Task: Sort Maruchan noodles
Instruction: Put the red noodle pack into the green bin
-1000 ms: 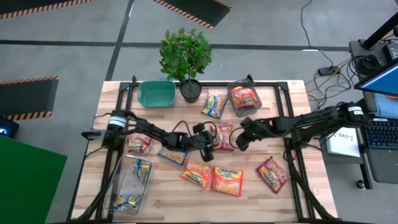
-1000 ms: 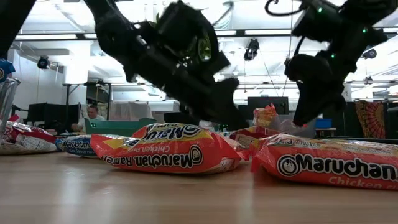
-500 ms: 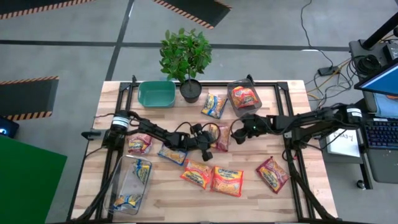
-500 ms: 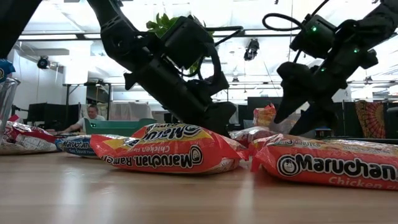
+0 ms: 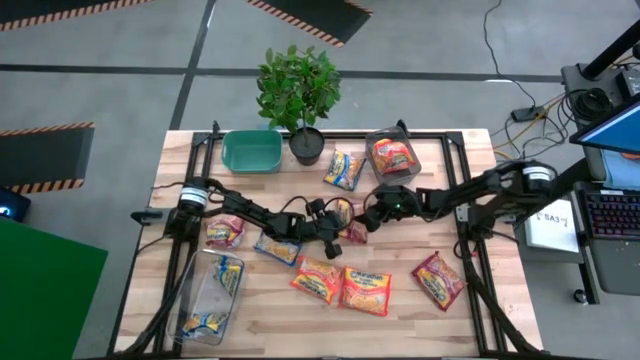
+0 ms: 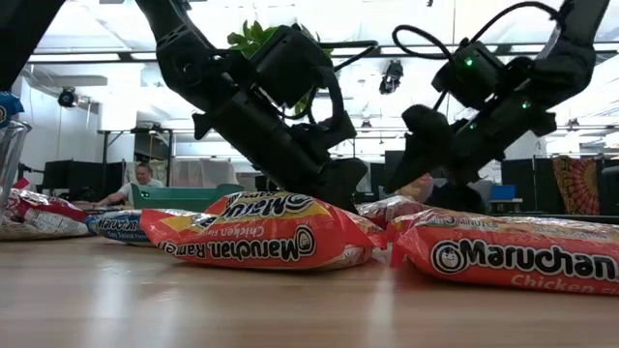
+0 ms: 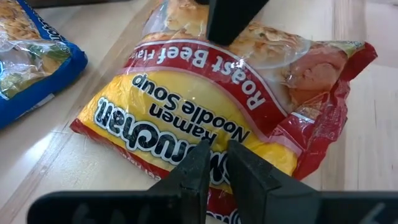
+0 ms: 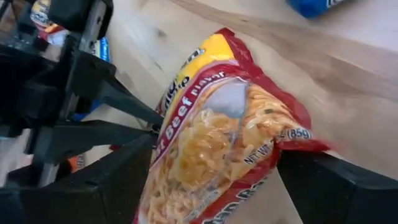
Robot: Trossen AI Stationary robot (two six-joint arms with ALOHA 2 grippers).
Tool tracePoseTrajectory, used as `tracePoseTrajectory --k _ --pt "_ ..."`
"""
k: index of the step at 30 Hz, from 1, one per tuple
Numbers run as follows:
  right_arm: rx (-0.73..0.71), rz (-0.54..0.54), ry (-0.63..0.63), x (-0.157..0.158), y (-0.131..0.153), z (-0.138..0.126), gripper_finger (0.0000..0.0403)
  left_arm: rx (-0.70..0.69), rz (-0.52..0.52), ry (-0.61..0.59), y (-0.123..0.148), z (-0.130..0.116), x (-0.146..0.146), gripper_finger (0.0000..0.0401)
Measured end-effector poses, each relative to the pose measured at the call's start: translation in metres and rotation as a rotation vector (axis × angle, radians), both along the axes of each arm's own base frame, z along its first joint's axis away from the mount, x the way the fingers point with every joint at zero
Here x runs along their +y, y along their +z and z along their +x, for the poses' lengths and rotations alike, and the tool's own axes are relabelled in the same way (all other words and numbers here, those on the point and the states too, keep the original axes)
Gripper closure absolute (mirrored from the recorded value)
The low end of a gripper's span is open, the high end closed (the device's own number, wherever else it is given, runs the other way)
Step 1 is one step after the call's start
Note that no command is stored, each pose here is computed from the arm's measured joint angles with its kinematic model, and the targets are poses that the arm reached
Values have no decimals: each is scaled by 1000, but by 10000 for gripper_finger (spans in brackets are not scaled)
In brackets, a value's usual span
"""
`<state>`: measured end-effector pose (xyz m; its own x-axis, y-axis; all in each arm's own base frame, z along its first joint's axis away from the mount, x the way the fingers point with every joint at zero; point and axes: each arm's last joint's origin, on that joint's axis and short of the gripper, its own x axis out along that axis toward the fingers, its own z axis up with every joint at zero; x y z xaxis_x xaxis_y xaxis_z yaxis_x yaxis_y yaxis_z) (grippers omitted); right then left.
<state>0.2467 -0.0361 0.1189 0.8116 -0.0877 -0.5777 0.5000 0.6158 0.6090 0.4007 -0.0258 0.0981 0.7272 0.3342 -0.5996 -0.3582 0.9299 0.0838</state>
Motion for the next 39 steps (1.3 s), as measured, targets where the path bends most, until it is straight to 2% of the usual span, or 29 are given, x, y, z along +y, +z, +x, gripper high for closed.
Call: tracePoseTrajectory --k 4,8,18,22,25,30,35,39 --pt "-30 -19 11 -1 -7 6 105 -1 -1 0 0 0 0 362" --pt "-76 -25 56 -1 -12 12 146 -3 -1 0 0 0 0 362" --pt "-124 -57 122 0 -12 16 313 -13 -14 4 2 0 -2 362" --pt "-153 -85 167 1 -4 14 362 -7 -3 -25 13 -3 -7 362" --pt "-189 -124 187 2 5 11 376 6 3 -38 29 -8 -10 362" --pt "-250 -213 210 3 20 1 377 7 32 -77 66 -21 -15 362" --pt "-334 -338 213 6 34 -15 378 -93 87 -145 112 -33 -22 362" --pt "-458 -492 241 13 46 -27 378 -222 120 -175 144 -40 -25 362"
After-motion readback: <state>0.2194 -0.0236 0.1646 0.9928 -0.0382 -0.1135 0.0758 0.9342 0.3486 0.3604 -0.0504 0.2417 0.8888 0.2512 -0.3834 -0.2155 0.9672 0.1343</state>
